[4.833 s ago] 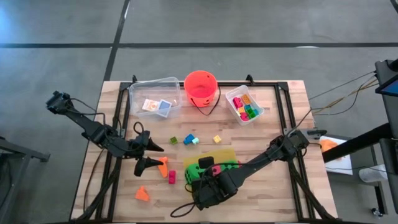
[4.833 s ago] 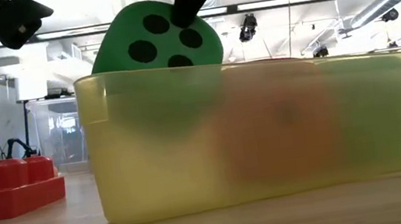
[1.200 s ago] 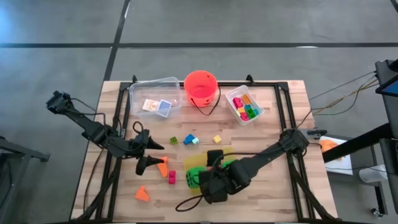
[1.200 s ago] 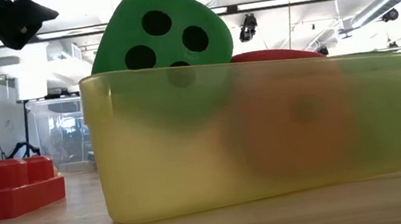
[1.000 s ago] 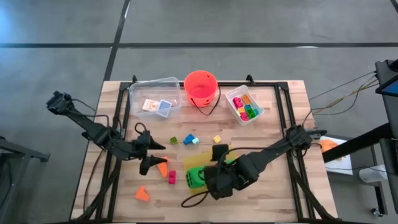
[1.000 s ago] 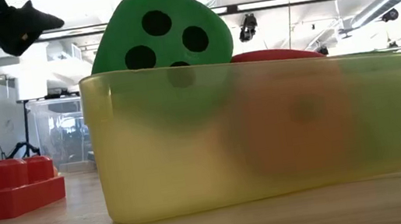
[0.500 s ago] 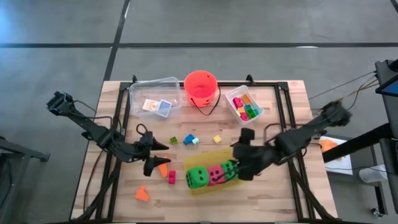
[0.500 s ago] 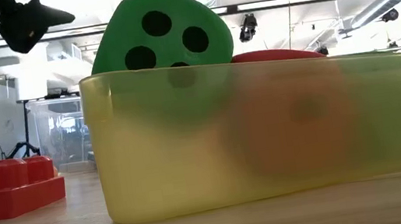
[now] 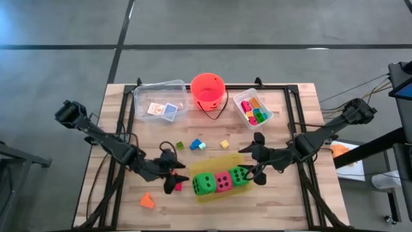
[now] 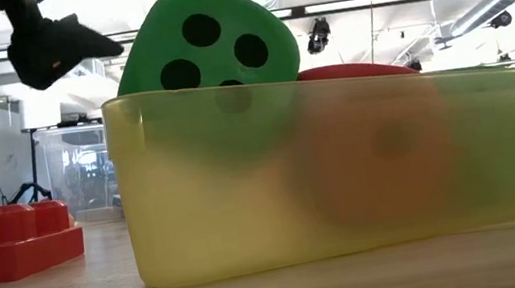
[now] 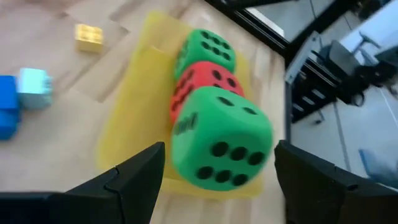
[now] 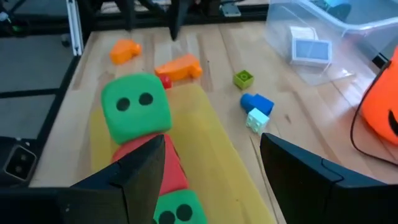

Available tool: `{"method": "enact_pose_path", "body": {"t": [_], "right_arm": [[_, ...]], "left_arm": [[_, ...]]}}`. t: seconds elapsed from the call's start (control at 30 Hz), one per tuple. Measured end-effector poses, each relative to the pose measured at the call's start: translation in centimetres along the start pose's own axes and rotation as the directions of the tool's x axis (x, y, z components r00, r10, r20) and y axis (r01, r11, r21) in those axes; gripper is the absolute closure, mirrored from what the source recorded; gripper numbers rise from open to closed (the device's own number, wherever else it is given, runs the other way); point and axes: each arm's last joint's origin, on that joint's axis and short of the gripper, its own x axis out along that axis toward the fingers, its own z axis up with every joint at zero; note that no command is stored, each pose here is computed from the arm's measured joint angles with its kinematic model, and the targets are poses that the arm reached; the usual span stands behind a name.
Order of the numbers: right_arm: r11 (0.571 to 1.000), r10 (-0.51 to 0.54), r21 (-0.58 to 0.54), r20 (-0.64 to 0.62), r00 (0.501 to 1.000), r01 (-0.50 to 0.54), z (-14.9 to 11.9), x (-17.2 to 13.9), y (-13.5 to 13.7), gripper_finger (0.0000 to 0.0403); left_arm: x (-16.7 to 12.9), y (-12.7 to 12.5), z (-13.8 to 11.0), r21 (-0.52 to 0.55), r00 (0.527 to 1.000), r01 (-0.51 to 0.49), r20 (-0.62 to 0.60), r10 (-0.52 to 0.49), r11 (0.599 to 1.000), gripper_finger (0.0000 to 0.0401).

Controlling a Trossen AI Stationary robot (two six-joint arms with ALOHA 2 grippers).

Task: Pick & Place Toys
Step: Put the green die into the yellow bin

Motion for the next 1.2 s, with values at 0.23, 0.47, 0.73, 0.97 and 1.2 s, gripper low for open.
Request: {"method": "enact_pose_path", "body": {"t": [0.23,0.47,0.73,0.97,1.2], "right_arm": [[1.000,-0.013,-0.016,-0.033,0.999,0.012,-1.2,0.6,-0.1,0.0147],[1.000,-0.011,-0.012,-0.032,0.999,0.011,-1.2,0.5,-0.2,0.0147],[1.000,-0.012,0.020,-0.049,0.999,0.013,-1.4,0.9,0.0,0.0147],[1.000,-0.012,0.021,-0.053,0.999,0.013,-1.5,1.0,0.0,0.0147],[1.000,-0.010,0.020,-0.054,0.998,0.011,-1.5,1.0,0.0,0.0147]], "left_arm": [[0.4,-2.0,0.5,0.061,0.996,0.053,-0.080,-0.048,0.997,0.0249],[1.2,-2.8,-0.9,0.041,0.985,0.091,-0.154,-0.083,0.995,0.0388],[3.3,-2.8,-2.6,-0.021,0.981,0.056,-0.183,-0.059,0.998,0.0400],[4.7,-2.7,-3.4,-0.016,0.977,0.038,-0.208,-0.041,0.999,0.0401],[6.1,-2.2,-3.3,-0.035,0.972,0.012,-0.236,-0.020,0.999,0.0401]]}}
